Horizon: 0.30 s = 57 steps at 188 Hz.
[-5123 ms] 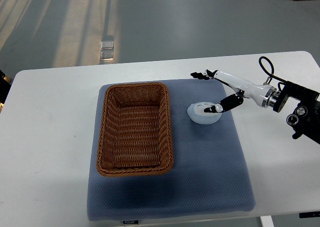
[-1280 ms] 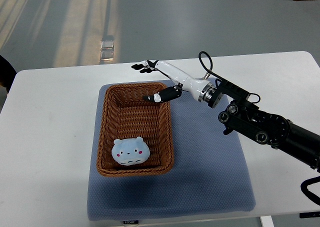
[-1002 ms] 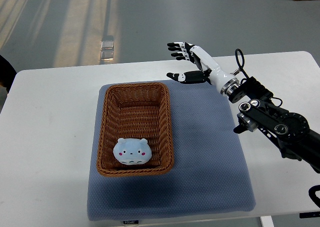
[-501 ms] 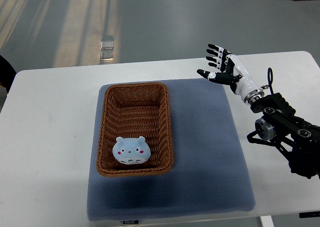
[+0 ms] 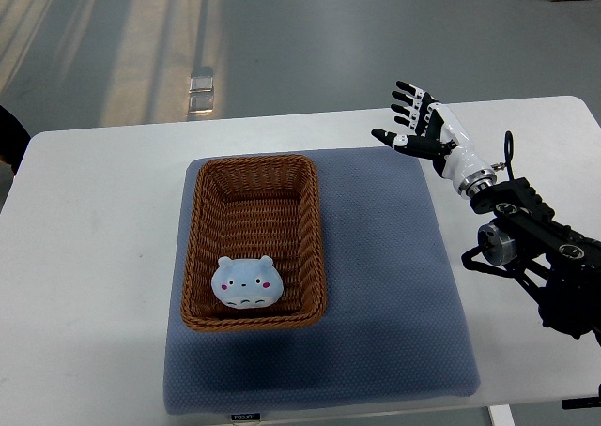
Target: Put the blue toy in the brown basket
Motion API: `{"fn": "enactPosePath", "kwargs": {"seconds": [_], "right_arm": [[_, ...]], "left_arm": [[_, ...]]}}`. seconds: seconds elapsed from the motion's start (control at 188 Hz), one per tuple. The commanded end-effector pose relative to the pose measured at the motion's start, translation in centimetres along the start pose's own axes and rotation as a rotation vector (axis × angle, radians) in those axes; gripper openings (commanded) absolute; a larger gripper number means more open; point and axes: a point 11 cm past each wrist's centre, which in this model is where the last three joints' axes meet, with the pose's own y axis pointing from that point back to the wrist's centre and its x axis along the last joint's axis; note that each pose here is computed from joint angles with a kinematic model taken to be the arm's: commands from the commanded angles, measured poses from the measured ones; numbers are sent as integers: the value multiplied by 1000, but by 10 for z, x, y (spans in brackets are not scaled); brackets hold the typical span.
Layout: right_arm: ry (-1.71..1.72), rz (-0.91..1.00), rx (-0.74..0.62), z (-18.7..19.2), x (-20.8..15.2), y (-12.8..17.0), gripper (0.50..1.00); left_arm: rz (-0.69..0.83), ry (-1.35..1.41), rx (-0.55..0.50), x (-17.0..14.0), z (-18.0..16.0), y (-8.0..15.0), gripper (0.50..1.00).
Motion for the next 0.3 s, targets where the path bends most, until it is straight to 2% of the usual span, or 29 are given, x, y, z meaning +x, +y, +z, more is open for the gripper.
{"fn": "enactPosePath", "kwargs": {"seconds": [0.0, 0.299], "right_arm": [[-1, -2, 0, 0, -1, 0, 903], [-14, -4, -10, 6, -4, 3, 903]], "left_arm": [[1, -1, 0, 0, 0, 0, 1000], [-3, 0, 0, -1, 0, 0, 1000]]}}
